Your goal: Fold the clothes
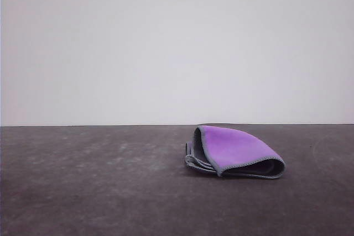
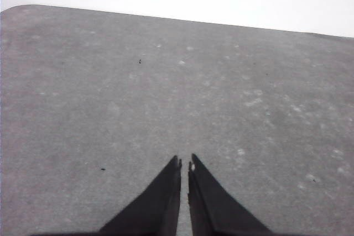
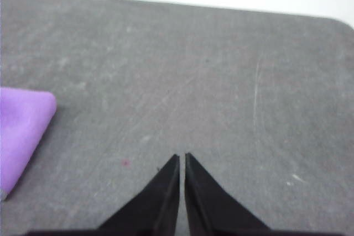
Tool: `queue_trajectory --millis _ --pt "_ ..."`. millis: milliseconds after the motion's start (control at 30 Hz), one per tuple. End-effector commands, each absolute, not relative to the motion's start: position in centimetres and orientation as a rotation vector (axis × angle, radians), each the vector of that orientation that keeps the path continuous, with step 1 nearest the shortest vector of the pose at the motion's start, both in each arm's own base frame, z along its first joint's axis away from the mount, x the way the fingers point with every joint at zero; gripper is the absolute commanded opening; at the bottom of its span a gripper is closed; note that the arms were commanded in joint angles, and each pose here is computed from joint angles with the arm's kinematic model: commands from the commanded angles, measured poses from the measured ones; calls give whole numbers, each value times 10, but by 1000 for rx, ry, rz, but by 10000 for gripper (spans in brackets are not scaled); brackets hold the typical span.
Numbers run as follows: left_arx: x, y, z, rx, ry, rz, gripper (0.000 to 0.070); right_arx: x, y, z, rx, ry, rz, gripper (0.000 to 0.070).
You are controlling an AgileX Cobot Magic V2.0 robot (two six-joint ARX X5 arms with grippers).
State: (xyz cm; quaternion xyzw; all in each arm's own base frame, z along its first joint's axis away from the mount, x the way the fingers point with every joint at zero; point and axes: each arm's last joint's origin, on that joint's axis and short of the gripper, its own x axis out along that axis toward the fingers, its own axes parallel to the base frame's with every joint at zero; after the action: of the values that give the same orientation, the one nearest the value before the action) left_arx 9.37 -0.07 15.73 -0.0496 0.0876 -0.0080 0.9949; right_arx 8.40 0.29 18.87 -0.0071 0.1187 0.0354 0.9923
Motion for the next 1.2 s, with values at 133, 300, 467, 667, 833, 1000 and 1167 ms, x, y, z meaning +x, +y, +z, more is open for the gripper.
queue_trajectory --millis 133,300,467,667,833,1000,1167 --pt "93 -1 152 -92 215 -9 12 86 3 174 4 215 67 10" --pt "93 -1 152 -92 215 -9 12 91 3 160 24 207 66 10" --pt "93 -1 152 -93 215 -9 12 94 3 152 34 194 65 10" --pt "93 -1 152 -92 215 -9 12 95 3 151 50 184 52 10" --pt "93 -1 152 -92 215 -9 12 95 2 151 68 180 36 10" --pt "93 -1 152 -92 215 -9 12 95 2 151 67 180 37 10" --pt "93 -1 152 -92 215 -9 12 95 2 153 67 163 37 10"
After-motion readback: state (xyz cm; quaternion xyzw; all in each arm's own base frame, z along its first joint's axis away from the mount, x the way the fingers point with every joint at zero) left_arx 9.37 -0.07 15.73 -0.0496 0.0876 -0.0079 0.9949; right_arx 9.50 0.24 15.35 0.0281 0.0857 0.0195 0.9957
